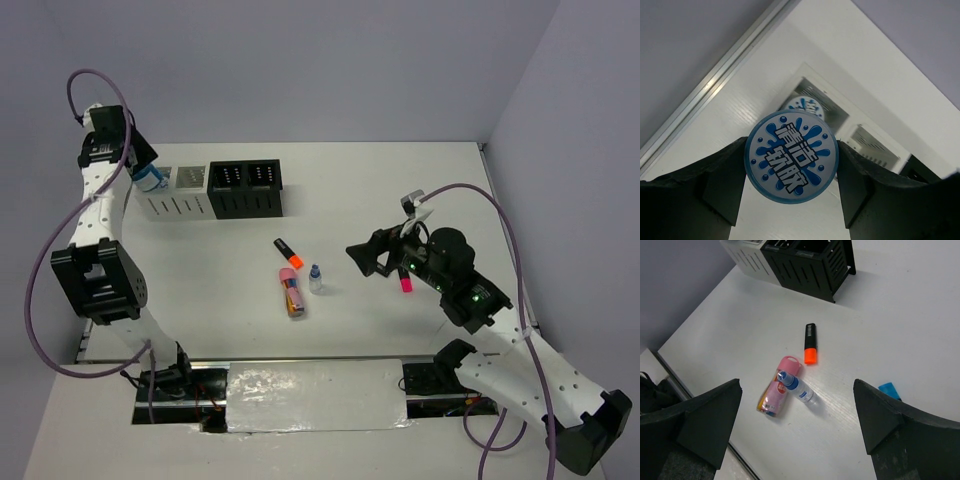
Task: Sort the stationery into containers
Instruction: Place the storage box in the storage box.
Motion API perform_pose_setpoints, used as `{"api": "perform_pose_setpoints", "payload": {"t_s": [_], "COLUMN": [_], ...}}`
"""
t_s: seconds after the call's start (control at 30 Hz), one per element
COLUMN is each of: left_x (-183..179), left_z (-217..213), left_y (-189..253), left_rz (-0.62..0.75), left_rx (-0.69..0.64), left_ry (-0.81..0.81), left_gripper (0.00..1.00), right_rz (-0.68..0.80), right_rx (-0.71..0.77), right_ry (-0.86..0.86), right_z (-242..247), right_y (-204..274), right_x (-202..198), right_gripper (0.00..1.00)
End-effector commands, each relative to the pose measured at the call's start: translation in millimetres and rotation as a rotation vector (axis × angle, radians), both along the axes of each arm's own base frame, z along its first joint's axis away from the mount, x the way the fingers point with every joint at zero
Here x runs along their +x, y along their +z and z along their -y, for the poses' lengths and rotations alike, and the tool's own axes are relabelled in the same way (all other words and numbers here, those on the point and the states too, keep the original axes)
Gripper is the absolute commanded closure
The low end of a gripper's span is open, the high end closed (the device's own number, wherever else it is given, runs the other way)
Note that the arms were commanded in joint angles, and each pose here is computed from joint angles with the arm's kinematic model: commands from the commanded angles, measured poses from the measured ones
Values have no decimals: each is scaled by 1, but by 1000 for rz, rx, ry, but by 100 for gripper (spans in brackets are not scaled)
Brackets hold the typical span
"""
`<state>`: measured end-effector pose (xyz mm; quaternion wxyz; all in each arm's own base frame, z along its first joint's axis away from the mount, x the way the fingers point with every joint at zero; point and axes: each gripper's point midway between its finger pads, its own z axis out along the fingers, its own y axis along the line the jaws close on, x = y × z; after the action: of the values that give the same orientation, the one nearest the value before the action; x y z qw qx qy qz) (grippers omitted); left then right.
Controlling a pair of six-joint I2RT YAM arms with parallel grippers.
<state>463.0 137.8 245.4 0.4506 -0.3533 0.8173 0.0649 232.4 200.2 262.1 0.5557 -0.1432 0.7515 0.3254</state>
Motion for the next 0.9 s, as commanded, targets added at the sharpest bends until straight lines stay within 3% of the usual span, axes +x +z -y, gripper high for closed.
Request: {"api": "perform_pose_setpoints", "payload": {"t_s": [0.0, 0.5, 0.77, 0.87], "left_x": [27, 63, 64, 65], "left_z": [-11, -15, -18, -19], "left_y": [32, 18, -1, -8], "left_rz": [138, 148, 102, 78], "left_rx": [-11, -15, -16, -19], "left_ry": [-11, -45, -41, -44], "left_gripper": [100, 100, 100, 95], "right_rz": [43, 54, 61, 60], "right_rx": [16, 14, 6, 8], "right_ry": [37, 68, 62, 68], "right_z": [-2, -7, -7, -8], "right_y": [10, 12, 15, 15], "right_x": [-6, -6, -4, -4], "right_gripper": [0, 0, 0, 0]}}
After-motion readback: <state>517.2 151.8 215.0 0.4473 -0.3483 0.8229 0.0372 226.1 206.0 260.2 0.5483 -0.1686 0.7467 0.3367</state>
